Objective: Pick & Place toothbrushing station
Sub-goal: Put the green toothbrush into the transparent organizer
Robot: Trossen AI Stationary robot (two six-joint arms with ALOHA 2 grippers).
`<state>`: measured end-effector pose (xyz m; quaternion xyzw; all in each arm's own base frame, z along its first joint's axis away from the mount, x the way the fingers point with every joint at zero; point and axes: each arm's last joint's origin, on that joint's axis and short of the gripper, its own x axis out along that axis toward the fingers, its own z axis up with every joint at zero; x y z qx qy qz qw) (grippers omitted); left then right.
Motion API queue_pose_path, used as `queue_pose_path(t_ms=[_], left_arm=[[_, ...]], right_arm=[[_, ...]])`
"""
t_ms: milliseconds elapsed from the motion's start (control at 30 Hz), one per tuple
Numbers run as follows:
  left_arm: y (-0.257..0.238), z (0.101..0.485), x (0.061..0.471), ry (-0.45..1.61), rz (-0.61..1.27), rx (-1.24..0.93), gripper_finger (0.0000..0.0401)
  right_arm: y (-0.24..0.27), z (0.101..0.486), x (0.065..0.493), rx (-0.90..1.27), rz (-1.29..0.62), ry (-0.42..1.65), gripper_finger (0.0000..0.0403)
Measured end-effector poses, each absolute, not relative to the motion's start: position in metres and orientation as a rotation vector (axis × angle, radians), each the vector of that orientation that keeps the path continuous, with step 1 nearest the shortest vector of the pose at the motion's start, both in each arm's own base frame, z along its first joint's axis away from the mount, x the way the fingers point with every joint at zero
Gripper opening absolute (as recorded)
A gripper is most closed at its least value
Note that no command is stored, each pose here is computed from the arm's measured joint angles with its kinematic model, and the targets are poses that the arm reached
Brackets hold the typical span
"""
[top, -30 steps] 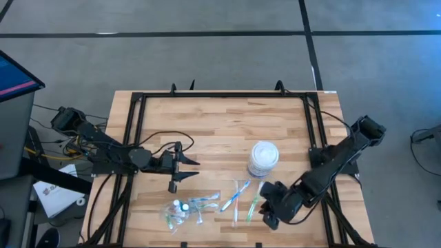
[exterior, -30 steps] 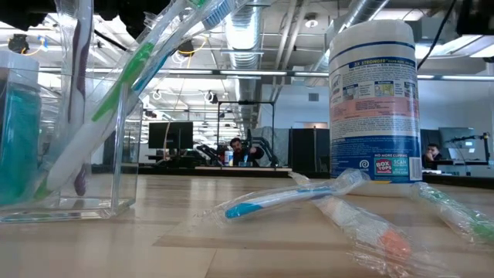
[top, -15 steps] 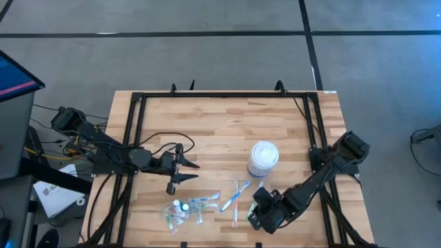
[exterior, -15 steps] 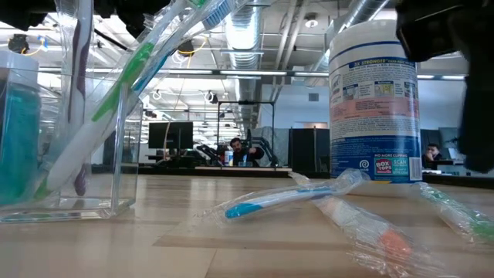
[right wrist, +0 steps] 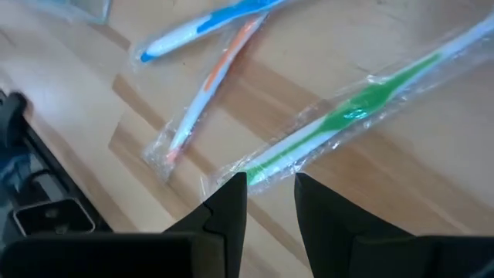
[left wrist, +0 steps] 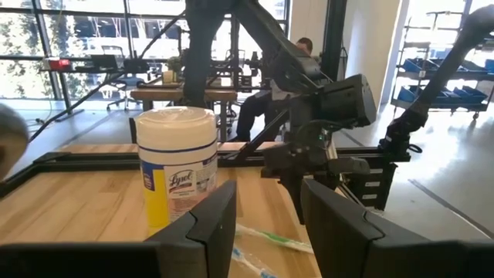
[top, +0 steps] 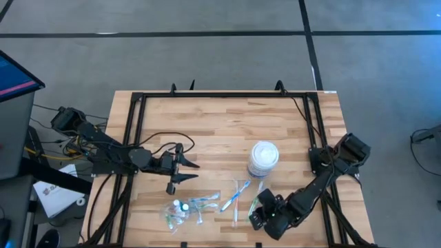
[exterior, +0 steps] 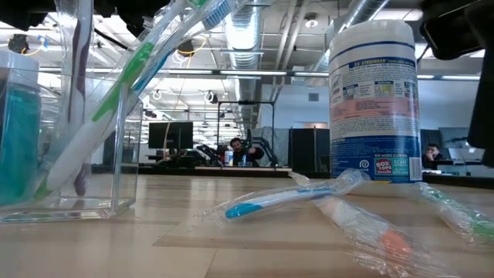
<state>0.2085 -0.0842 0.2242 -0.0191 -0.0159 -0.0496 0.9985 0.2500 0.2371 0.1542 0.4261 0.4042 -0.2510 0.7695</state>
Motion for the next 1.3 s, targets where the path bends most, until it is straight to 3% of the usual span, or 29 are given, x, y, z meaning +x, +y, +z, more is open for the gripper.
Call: queue_pose_path(t_ms=[467, 733, 1300], left_arm=[[-0.081, 0.231, 0.207, -0.073, -0.087, -0.041, 0.0140], [-0.082, 0.231, 0.207, -0.071, -0.095, -0.063, 0.0140], [-0.082, 0.231, 0.207, -0.069, -0.096, -0.089, 0.0140]], right_arm=[[0.228, 0.134, 0.243, 1.004, -0.823, 0.752, 0.0102], [0.226, 0.132, 0.246, 1.041, -0.861, 0.655, 0.0102], [0.215, 0.125, 0.254, 1.051, -0.923, 0.728, 0.0102]])
